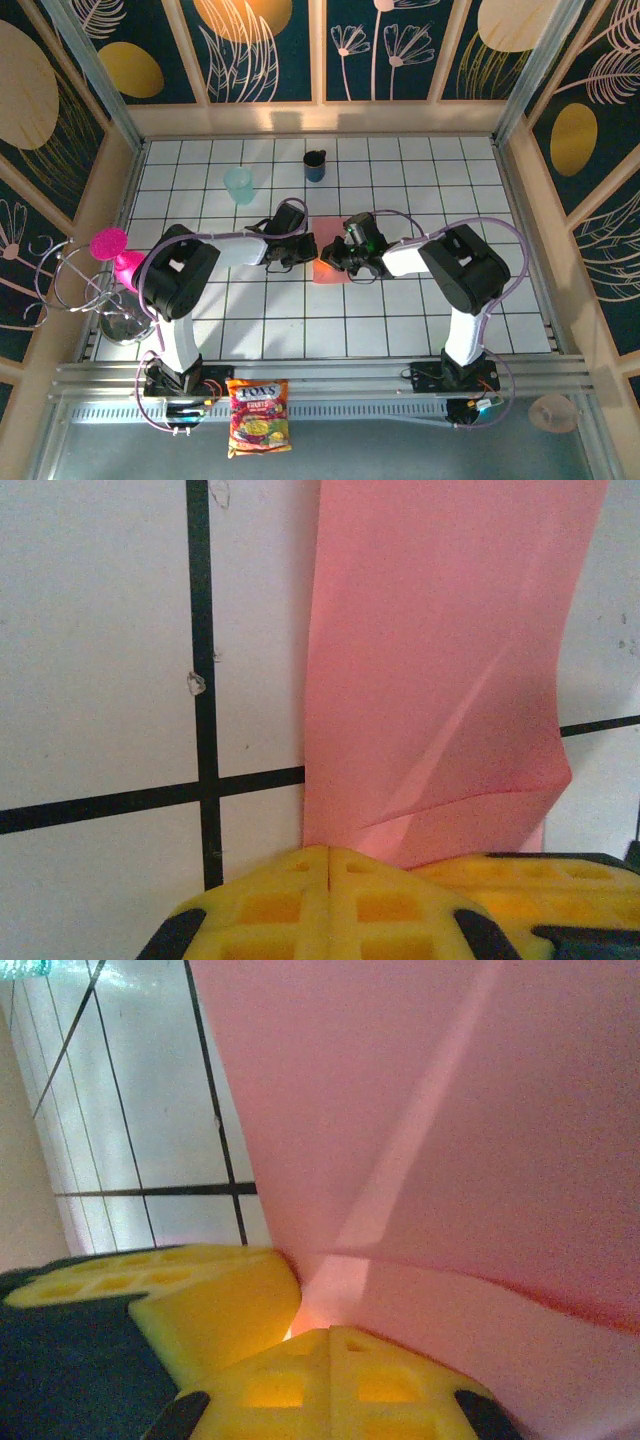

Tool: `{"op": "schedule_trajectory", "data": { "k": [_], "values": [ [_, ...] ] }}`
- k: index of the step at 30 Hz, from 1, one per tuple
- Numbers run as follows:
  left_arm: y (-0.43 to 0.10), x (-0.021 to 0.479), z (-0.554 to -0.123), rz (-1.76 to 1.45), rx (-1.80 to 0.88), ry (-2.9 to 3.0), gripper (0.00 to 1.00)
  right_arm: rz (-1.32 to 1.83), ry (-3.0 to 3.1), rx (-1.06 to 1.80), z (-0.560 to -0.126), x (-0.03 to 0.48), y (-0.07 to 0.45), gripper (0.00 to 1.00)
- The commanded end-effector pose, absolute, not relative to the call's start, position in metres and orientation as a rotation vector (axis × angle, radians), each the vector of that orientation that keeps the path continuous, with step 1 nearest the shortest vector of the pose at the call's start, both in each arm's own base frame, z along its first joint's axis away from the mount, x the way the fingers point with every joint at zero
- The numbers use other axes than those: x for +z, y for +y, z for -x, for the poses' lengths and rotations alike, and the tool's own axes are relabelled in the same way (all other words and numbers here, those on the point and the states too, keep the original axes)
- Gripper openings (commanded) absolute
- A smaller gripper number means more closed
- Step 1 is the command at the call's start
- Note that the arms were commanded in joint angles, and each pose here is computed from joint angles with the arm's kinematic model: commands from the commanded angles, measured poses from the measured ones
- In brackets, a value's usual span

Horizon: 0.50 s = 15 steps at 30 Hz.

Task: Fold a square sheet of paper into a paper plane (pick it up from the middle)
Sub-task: Fold the triangle a second time at the center of the table.

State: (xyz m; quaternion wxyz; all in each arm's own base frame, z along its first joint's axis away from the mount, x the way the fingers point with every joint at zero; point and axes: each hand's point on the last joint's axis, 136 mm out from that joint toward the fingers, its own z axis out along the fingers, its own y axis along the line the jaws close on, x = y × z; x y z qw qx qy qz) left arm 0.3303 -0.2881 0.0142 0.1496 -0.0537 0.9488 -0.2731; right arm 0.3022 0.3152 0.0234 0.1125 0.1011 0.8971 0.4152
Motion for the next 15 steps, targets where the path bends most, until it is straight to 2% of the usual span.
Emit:
{"op": "schedule_trajectory", "data": {
  "k": [1,15],
  "values": [
    [-0.271,-0.007,-0.325,0.169,-0.644,2.788,0.00,-0.225,2.535,1.226,-0.312,0.055,0.312,0.00],
    [-0.271,-0.007,-0.324,0.158,-0.646,2.791,0.00,-0.321,2.623,1.065,-0.321,0.013,0.288,0.00]
  ]
}}
